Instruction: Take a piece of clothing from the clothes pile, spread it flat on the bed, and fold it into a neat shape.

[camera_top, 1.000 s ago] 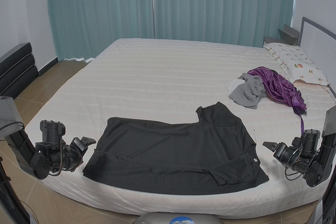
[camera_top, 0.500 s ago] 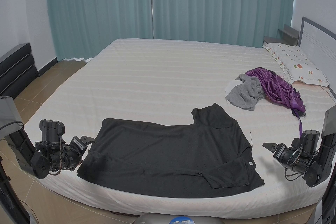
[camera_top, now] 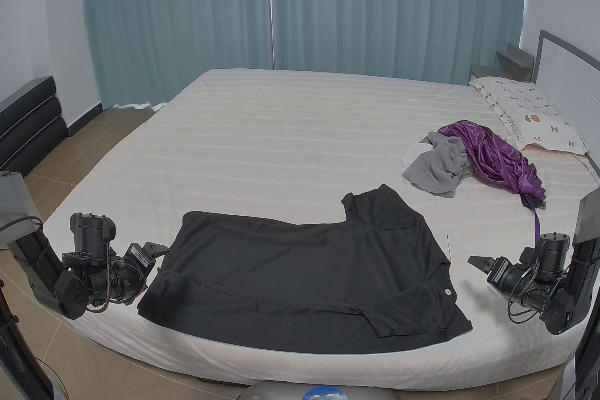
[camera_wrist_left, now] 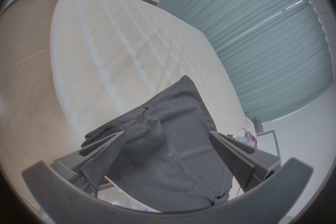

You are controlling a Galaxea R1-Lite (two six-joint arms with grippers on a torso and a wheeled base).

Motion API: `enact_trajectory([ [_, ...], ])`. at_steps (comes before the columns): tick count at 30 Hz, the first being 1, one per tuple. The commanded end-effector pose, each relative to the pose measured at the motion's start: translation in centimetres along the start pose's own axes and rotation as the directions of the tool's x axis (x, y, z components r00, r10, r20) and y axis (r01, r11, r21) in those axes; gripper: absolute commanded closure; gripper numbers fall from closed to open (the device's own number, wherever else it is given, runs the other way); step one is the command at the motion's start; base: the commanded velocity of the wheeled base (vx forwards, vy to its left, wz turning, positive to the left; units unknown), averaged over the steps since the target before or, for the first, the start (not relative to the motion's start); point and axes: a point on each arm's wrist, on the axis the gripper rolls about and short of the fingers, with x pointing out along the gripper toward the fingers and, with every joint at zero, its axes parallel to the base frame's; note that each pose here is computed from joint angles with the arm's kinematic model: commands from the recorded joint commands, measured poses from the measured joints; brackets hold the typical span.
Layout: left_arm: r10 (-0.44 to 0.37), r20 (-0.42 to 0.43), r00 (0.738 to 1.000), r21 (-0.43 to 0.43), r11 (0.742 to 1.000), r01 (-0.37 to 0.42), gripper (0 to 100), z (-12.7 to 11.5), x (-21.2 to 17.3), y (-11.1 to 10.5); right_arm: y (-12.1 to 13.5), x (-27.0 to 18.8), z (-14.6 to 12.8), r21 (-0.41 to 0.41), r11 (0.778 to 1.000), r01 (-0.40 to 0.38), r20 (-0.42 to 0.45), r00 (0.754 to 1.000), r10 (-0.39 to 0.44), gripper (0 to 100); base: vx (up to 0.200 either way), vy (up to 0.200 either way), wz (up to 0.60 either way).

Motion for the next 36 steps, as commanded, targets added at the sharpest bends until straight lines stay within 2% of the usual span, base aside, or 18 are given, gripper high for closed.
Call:
enact_trajectory([
  [1, -0.014, 0.011, 1.000, 0.000, 1.000, 0.014, 0, 0.3, -0.1, -0.3, 0.0, 0.0, 0.0, 0.001, 1.000, -0.001, -0.003, 1.000, 0.001, 0, 0.000, 0.000, 0.00],
  [6, -0.059, 0.037, 0.998, 0.007, 0.998, 0.059, 0, 1.2, 0.0, -1.5, 0.1, 0.0, -0.1, 0.010, 1.000, -0.006, -0.005, 1.000, 0.006, 0, 0.000, 0.000, 0.00],
  [10, -0.120, 0.085, 0.989, 0.024, 0.993, 0.118, 0, 3.6, 1.4, -3.8, 0.6, 0.1, -0.4, 0.042, 0.999, -0.027, -0.019, 0.999, 0.028, 0, 0.000, 0.000, 0.00],
  [14, -0.156, 0.013, 0.988, 0.027, 0.987, 0.156, 0, 4.8, 3.8, -5.4, 0.8, 0.1, -0.4, 0.041, 0.999, -0.033, -0.023, 0.999, 0.034, 0, 0.000, 0.000, 0.00],
  [17, -0.210, -0.061, 0.976, 0.053, 0.976, 0.213, 0, 6.2, 6.8, -6.8, 0.8, 0.1, -0.4, 0.042, 0.999, -0.034, -0.019, 0.999, 0.035, 0, 0.000, 0.000, 0.00],
  [18, -0.213, -0.065, 0.975, 0.059, 0.975, 0.217, 0, 6.3, 7.2, -6.8, 0.7, 0.1, -0.4, 0.041, 0.999, -0.033, -0.021, 0.999, 0.034, 0, 0.000, 0.000, 0.00],
  [21, -0.218, -0.074, 0.973, 0.168, 0.959, 0.228, 0, 6.9, 11.6, -6.8, 0.7, 0.2, -0.5, 0.044, 0.998, -0.043, -0.037, 0.998, 0.044, 0, 0.000, 0.000, 0.00],
  [24, -0.228, -0.078, 0.971, 0.205, 0.949, 0.239, 0, 6.8, 14.3, -7.0, 0.8, 0.3, -0.5, 0.044, 0.997, -0.057, -0.047, 0.997, 0.059, 0, 0.000, 0.000, 0.00],
  [29, -0.234, -0.044, 0.971, 0.215, 0.947, 0.238, 0, 7.1, 17.1, -7.1, 0.8, 0.3, -0.5, 0.049, 0.997, -0.061, -0.051, 0.997, 0.064, 0, 0.000, 0.000, 0.00],
  [30, -0.223, 0.009, 0.975, 0.219, 0.951, 0.216, 0, 7.5, 18.3, -7.2, 0.8, 0.3, -0.6, 0.050, 0.997, -0.059, -0.057, 0.996, 0.062, 0, 0.000, 0.000, 0.00],
  [32, -0.205, 0.057, 0.977, 0.219, 0.957, 0.188, 0, 7.9, 18.8, -7.0, 0.9, 0.6, -1.0, 0.043, 0.997, -0.062, -0.074, 0.995, 0.065, 0, 0.000, 0.000, 0.00],
  [36, -0.181, 0.060, 0.982, 0.196, 0.966, 0.166, 0, 8.5, 18.4, -6.5, 0.9, 0.7, -1.3, 0.042, 0.997, -0.060, -0.085, 0.994, 0.063, 0, 0.000, 0.000, 0.00],
])
